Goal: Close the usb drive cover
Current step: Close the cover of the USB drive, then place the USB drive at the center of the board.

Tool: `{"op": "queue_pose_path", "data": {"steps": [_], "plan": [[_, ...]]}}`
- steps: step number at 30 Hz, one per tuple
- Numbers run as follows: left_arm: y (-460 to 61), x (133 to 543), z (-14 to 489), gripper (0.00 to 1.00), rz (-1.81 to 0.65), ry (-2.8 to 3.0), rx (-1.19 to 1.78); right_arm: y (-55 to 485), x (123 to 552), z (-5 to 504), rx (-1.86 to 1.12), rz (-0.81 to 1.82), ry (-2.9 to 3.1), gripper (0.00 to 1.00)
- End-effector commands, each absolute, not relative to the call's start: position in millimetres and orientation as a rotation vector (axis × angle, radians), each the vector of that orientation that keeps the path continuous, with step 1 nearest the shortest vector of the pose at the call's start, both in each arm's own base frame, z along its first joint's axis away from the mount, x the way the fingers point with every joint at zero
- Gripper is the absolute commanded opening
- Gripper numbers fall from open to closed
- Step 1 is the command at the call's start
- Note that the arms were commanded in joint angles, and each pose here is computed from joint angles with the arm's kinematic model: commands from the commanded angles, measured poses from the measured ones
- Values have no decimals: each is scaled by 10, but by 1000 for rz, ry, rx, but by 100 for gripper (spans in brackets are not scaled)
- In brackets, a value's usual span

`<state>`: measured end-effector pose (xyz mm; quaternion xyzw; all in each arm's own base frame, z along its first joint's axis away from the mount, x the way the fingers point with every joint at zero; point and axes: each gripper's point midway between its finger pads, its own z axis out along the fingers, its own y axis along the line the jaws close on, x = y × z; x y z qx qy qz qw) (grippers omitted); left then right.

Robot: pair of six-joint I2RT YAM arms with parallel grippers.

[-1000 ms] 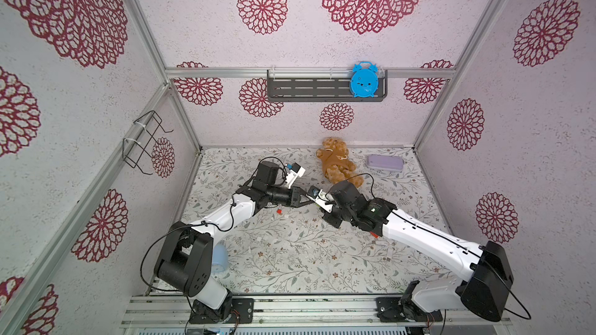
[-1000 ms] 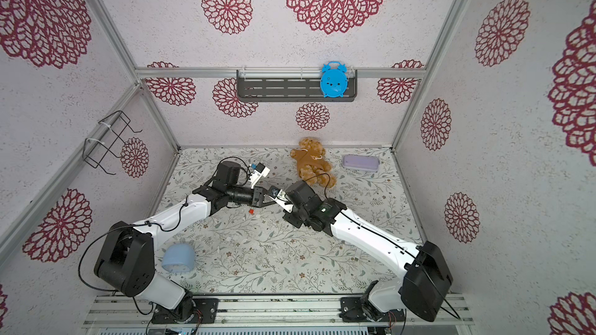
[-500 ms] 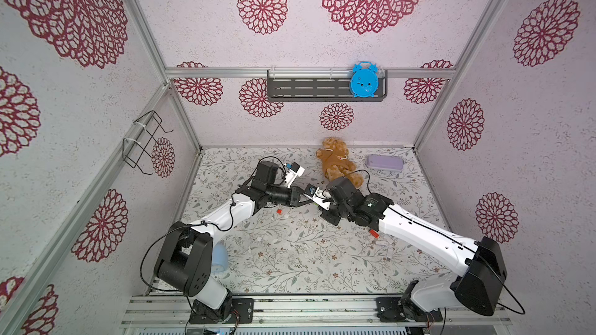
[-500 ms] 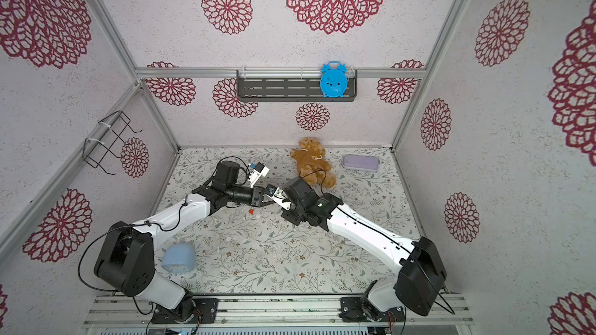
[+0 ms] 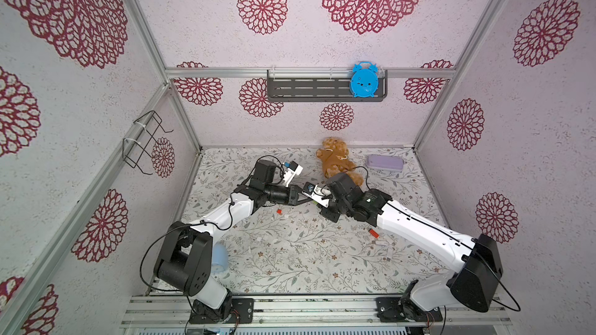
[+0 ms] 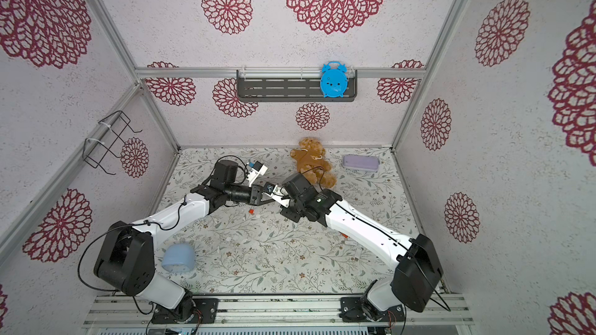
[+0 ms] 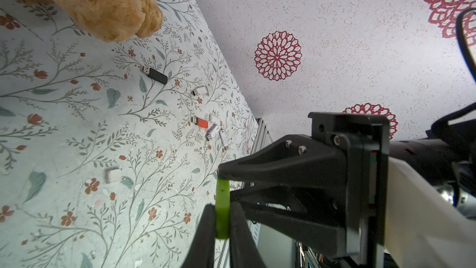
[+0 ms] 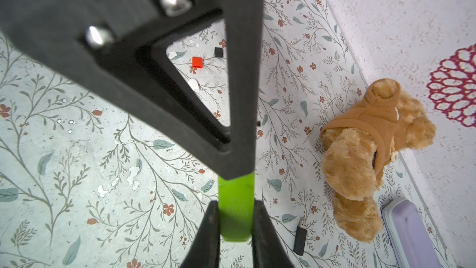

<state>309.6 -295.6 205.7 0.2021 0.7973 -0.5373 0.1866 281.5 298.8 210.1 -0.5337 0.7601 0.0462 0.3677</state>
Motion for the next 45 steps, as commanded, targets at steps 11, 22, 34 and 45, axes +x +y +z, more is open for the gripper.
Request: {"op": "queue_pose_path", "data": {"steps": [11,22,34,45], "plan": [[-2665,3353,2227,51,-1292,2188,310,2713,2935,2303,-997,226,1908,16],[-2083,3450,2278,66,-962,2098,109,2030,3118,1148,-689,254,2390,17],[-1590,3366,2491,75,-705,1964,4,1931,3388,515,-512,117,2634,19],[-1555,3371,2469,79,-686,1970,-3,1998,3585,314,-415,90,2676,24]]}}
